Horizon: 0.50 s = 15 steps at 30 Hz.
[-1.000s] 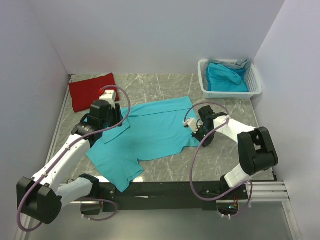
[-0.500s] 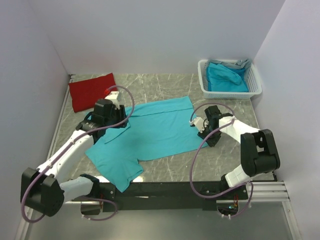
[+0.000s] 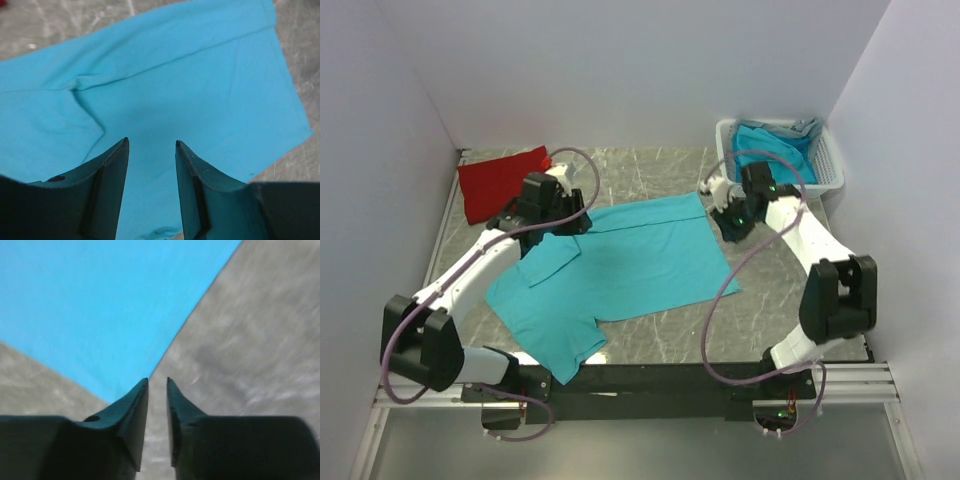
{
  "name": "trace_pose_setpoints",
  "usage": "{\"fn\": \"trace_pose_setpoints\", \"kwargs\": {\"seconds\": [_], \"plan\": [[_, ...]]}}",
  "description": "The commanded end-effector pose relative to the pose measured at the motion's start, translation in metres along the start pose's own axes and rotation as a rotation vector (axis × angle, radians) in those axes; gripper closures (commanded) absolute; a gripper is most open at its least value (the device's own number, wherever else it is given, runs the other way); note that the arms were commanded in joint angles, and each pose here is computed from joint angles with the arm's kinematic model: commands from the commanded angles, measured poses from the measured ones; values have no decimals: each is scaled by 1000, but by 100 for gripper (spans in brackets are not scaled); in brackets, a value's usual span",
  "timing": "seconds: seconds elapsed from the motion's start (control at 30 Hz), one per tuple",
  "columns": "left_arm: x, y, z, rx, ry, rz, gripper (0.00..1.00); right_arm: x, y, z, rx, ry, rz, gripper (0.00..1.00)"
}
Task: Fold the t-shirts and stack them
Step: Fold the tshirt
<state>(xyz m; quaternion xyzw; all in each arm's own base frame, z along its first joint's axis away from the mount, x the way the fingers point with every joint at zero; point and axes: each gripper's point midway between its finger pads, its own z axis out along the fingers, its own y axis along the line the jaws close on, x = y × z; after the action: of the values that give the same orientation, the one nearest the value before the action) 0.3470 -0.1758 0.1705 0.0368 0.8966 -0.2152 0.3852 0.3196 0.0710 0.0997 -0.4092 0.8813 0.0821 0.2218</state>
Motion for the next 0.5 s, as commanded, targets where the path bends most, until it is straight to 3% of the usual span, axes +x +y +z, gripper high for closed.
{"fn": "trace_pose_setpoints", "kwargs": {"seconds": [0.0, 0.13, 0.23, 0.3, 0.47], "plan": [[-25, 11, -29, -102, -127, -18, 52, -64, -8, 10, -37, -112, 6, 76], [-27, 34, -72, -206, -273, -62, 53, -94, -7, 40, -30, -50, -130, 87], [-16, 42, -94, -222, -330, -92, 63, -96, 2, 70, -10, 47, -254, 97], [-2, 43, -95, -206, -310, -99, 68, -96, 13, 79, -8, 87, -323, 100], [19, 33, -89, -129, -235, -108, 67, -94, 25, 96, -34, 135, -354, 100]]}}
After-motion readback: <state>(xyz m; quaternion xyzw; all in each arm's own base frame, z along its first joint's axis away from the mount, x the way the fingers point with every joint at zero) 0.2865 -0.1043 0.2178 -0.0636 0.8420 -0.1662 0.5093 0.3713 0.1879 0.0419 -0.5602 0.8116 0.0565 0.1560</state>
